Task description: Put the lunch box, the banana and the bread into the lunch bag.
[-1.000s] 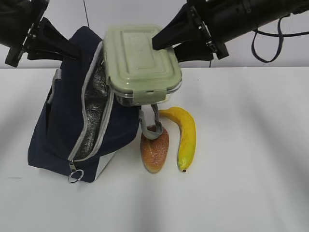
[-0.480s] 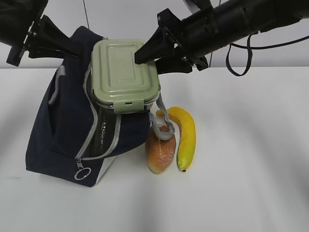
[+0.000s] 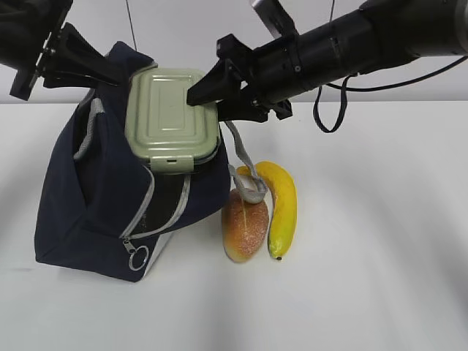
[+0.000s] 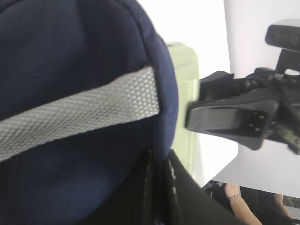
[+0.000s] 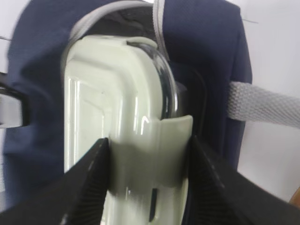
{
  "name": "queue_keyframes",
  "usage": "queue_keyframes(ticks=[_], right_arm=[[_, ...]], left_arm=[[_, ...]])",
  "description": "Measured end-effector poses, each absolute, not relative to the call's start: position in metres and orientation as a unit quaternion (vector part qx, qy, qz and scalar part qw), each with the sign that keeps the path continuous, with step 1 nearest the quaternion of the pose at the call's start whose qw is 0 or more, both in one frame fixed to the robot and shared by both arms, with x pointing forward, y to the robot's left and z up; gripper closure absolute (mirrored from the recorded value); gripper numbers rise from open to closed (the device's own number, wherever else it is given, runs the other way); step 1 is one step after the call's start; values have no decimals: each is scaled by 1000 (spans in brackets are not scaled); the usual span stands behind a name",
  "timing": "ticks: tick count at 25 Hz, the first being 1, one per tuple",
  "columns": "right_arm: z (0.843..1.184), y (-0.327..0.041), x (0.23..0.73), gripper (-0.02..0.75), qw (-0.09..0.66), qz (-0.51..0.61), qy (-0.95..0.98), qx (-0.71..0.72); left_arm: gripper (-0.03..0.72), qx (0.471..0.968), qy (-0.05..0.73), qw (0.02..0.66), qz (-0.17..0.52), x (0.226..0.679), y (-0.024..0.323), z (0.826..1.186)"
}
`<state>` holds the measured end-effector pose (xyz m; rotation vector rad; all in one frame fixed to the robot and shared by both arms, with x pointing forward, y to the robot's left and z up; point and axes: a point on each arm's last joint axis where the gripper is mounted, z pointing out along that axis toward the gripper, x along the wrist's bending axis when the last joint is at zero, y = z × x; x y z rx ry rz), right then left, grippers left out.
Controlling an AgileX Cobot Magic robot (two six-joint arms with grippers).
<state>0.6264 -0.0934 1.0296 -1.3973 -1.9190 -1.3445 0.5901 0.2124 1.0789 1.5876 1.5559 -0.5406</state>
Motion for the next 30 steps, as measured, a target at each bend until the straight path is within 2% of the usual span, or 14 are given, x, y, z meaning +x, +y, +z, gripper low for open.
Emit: queue_keyframes(ticks=[15, 24, 30], right_arm=[[1021, -25, 602, 350, 107, -481, -726, -479], [996, 5, 589, 350, 115, -462, -742, -473], [989, 8, 591, 332, 110, -460, -738, -481]], left_arm=[[700, 629, 619, 417, -216, 590, 212, 1079], [700, 627, 622, 419, -212, 591, 212, 1079], [700, 625, 623, 421, -208, 592, 213, 1079]])
